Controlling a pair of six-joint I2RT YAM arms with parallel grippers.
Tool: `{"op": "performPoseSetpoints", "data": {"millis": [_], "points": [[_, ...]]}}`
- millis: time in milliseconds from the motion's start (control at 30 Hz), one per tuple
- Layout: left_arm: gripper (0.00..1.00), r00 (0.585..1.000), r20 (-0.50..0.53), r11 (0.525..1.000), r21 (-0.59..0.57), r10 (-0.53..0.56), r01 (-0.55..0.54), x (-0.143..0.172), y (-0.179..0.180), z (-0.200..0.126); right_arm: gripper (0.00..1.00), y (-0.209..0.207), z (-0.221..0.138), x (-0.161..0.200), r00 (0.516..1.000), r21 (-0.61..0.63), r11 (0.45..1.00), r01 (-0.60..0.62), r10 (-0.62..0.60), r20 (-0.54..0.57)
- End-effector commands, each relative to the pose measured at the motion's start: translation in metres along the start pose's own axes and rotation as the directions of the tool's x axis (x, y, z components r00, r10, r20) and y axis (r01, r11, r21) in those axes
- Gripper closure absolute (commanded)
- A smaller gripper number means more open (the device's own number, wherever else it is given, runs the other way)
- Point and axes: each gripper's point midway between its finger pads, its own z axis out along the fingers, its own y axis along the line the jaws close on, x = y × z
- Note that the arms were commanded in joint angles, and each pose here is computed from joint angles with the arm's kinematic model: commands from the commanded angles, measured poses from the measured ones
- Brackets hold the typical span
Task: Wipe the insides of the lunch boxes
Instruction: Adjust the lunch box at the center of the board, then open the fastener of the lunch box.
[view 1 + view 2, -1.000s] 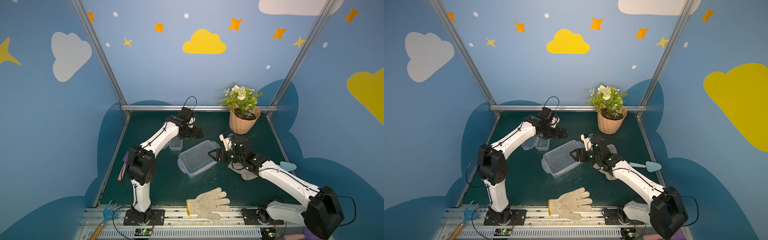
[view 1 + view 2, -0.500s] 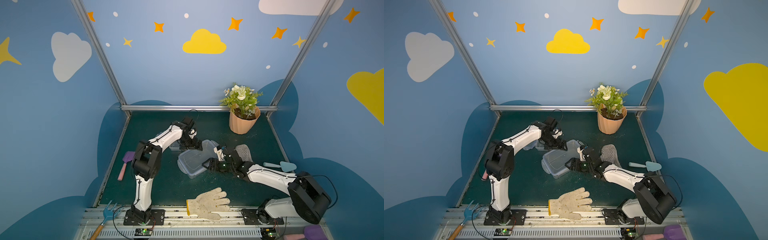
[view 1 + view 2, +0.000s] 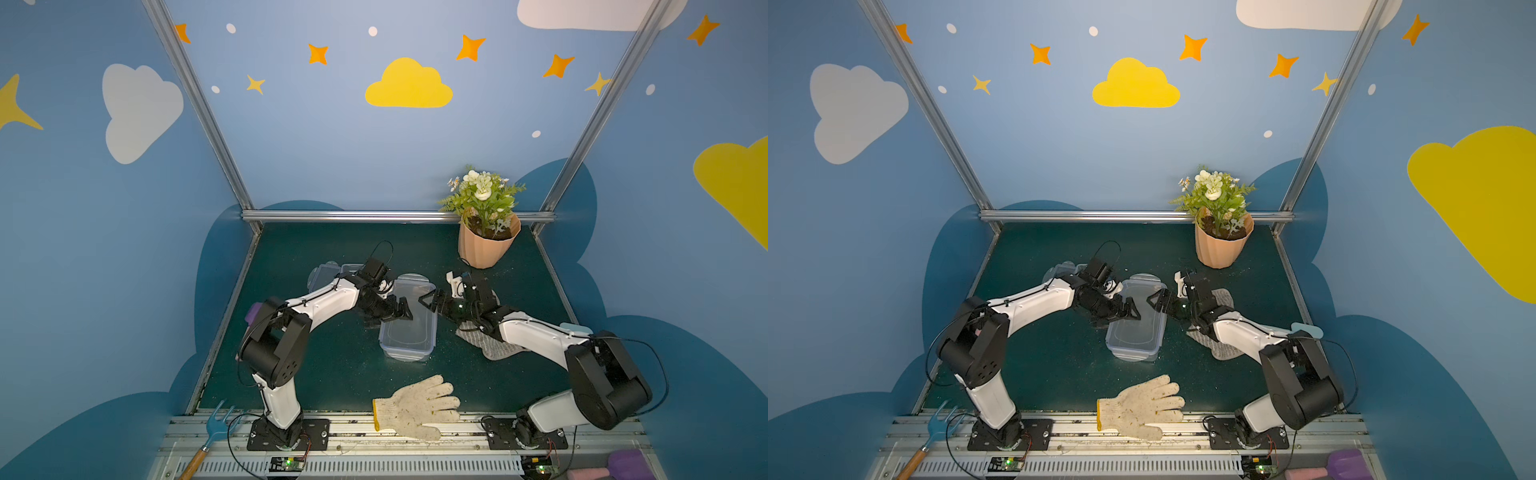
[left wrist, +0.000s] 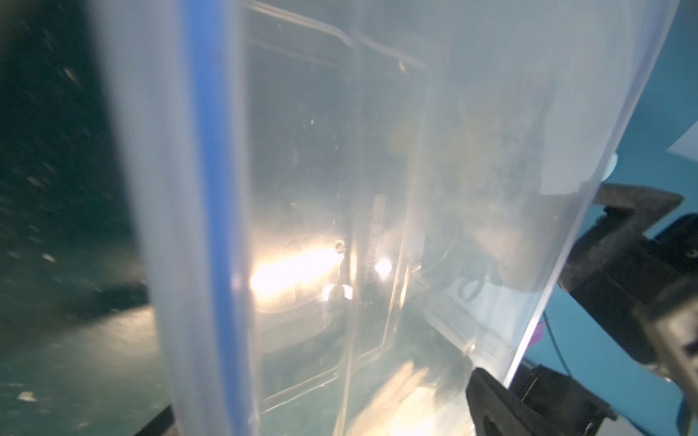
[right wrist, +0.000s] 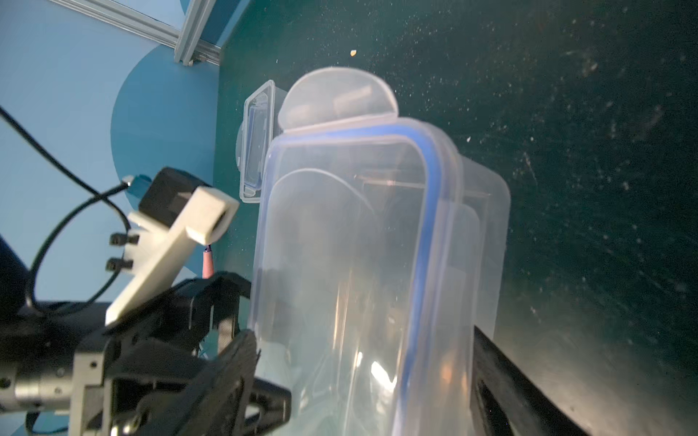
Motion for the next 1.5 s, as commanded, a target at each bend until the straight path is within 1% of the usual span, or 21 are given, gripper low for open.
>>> {"op": "performPoseSetpoints", "data": {"millis": [0, 100, 200, 300, 400, 500, 567, 667, 767, 833, 900, 1067, 1267, 1400, 1467], "points": [[0.00, 0.995, 0.043, 0.996, 0.025, -0.091, 0.090, -0.002, -0.006, 0.006, 0.18, 0.031, 0.003, -0.017, 0.998, -0.139, 0.988, 0.063, -0.061, 0.020], [0.00, 0.992, 0.061, 0.993, -0.039, -0.110, 0.113, -0.004, 0.006, 0.008, 0.18, 0.024, 0.004, -0.018, 0.999, -0.127, 0.991, 0.046, -0.045, 0.014], [0.00, 0.990, 0.046, 0.988, -0.073, -0.131, 0.134, -0.001, 0.015, 0.013, 0.17, 0.015, -0.002, -0.018, 0.999, -0.116, 0.993, 0.026, -0.023, 0.023], [0.00, 0.984, 0.048, 0.981, -0.079, -0.172, 0.176, 0.002, 0.021, 0.017, 0.15, 0.006, -0.014, -0.018, 0.999, -0.108, 0.994, -0.003, 0.008, 0.050], [0.00, 0.971, 0.068, 0.970, -0.073, -0.229, 0.234, 0.005, 0.028, 0.021, 0.15, -0.007, -0.024, -0.007, 0.996, -0.106, 0.993, -0.048, 0.056, 0.076], [0.00, 0.958, 0.091, 0.959, -0.054, -0.274, 0.279, 0.006, 0.031, 0.023, 0.15, -0.011, -0.030, -0.001, 0.989, -0.145, 0.986, -0.078, 0.095, 0.114], [0.00, 0.950, 0.103, 0.953, -0.043, -0.294, 0.299, 0.007, 0.031, 0.024, 0.16, -0.012, -0.035, 0.000, 0.980, -0.184, 0.979, -0.088, 0.119, 0.163], [0.00, 0.944, 0.109, 0.947, -0.039, -0.313, 0.319, 0.009, 0.029, 0.027, 0.23, -0.014, -0.046, -0.001, 0.960, -0.230, 0.970, -0.085, 0.142, 0.242], [0.00, 0.938, 0.112, 0.943, -0.030, -0.327, 0.332, 0.011, 0.025, 0.030, 0.30, -0.017, -0.055, 0.000, 0.941, -0.240, 0.967, -0.083, 0.155, 0.300], [0.00, 0.937, 0.119, 0.941, -0.048, -0.329, 0.336, 0.012, 0.027, 0.030, 0.35, -0.019, -0.061, 0.001, 0.931, -0.236, 0.968, -0.084, 0.161, 0.327], [0.01, 0.937, 0.124, 0.940, -0.062, -0.327, 0.336, 0.014, 0.028, 0.030, 0.37, -0.022, -0.066, 0.001, 0.923, -0.225, 0.970, -0.090, 0.166, 0.348], [0.00, 0.930, 0.137, 0.931, -0.085, -0.341, 0.354, 0.019, 0.034, 0.030, 0.37, -0.030, -0.070, 0.003, 0.912, -0.199, 0.974, -0.111, 0.179, 0.369], [0.01, 0.921, 0.160, 0.922, -0.103, -0.355, 0.374, 0.021, 0.040, 0.028, 0.36, -0.038, -0.063, 0.004, 0.909, -0.196, 0.971, -0.139, 0.204, 0.365], [0.00, 0.916, 0.171, 0.916, -0.112, -0.363, 0.384, 0.022, 0.044, 0.026, 0.37, -0.039, -0.052, 0.004, 0.916, -0.212, 0.965, -0.154, 0.219, 0.335], [0.01, 0.914, 0.177, 0.915, -0.114, -0.364, 0.386, 0.022, 0.044, 0.024, 0.39, -0.040, -0.046, 0.005, 0.917, -0.230, 0.959, -0.167, 0.236, 0.321]]}}
